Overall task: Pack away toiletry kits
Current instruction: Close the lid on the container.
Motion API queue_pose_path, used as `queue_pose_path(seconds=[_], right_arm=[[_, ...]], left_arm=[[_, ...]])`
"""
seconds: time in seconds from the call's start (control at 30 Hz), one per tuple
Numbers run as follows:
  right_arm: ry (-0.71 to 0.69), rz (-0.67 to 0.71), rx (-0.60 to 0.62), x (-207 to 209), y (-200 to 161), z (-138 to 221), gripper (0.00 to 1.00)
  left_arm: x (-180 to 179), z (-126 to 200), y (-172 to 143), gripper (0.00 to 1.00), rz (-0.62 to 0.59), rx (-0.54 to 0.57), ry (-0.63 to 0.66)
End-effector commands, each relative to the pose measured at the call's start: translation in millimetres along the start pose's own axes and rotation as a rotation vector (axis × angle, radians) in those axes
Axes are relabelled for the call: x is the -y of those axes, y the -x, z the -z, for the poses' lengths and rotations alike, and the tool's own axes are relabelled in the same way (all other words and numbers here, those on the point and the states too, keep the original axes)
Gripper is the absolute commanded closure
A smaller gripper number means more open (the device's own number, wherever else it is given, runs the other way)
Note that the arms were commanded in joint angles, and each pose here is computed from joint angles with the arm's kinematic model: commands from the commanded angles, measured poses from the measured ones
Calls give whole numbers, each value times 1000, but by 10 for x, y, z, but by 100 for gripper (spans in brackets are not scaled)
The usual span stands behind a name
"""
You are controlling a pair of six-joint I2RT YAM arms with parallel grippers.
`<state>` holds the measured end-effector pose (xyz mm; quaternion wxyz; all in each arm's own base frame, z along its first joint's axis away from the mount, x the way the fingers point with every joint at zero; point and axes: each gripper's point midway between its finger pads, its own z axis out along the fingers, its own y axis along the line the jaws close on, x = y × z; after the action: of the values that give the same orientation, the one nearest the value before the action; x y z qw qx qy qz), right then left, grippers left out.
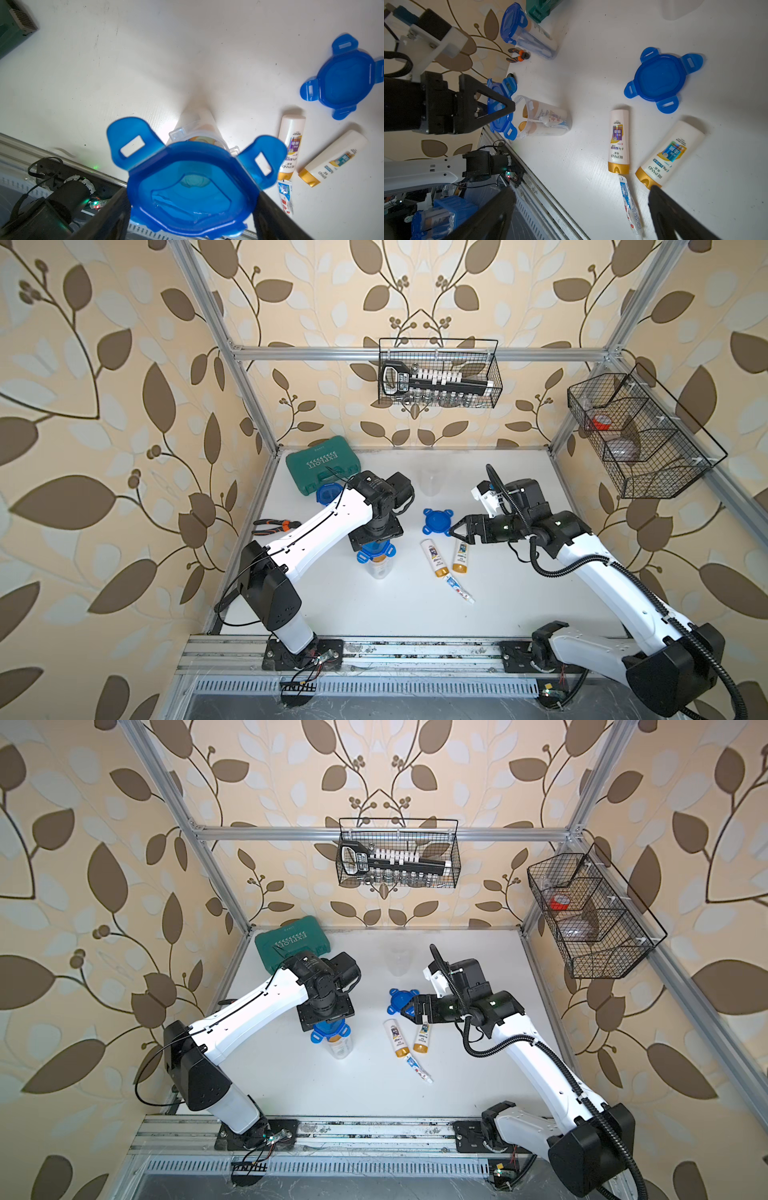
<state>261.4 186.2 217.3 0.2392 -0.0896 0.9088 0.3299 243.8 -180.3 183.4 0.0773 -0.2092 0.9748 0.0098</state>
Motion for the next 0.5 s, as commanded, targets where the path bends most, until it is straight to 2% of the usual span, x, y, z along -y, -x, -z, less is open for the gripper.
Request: queue_pose_path(seconds=[0.0, 0.47], right_arm=[[4, -2, 7, 15, -52, 28, 0], [5, -28, 18, 12, -15, 19, 0]], left_arm=[[9, -31, -41, 33, -50, -17, 7], [4, -262, -134, 32, -80, -66, 30]])
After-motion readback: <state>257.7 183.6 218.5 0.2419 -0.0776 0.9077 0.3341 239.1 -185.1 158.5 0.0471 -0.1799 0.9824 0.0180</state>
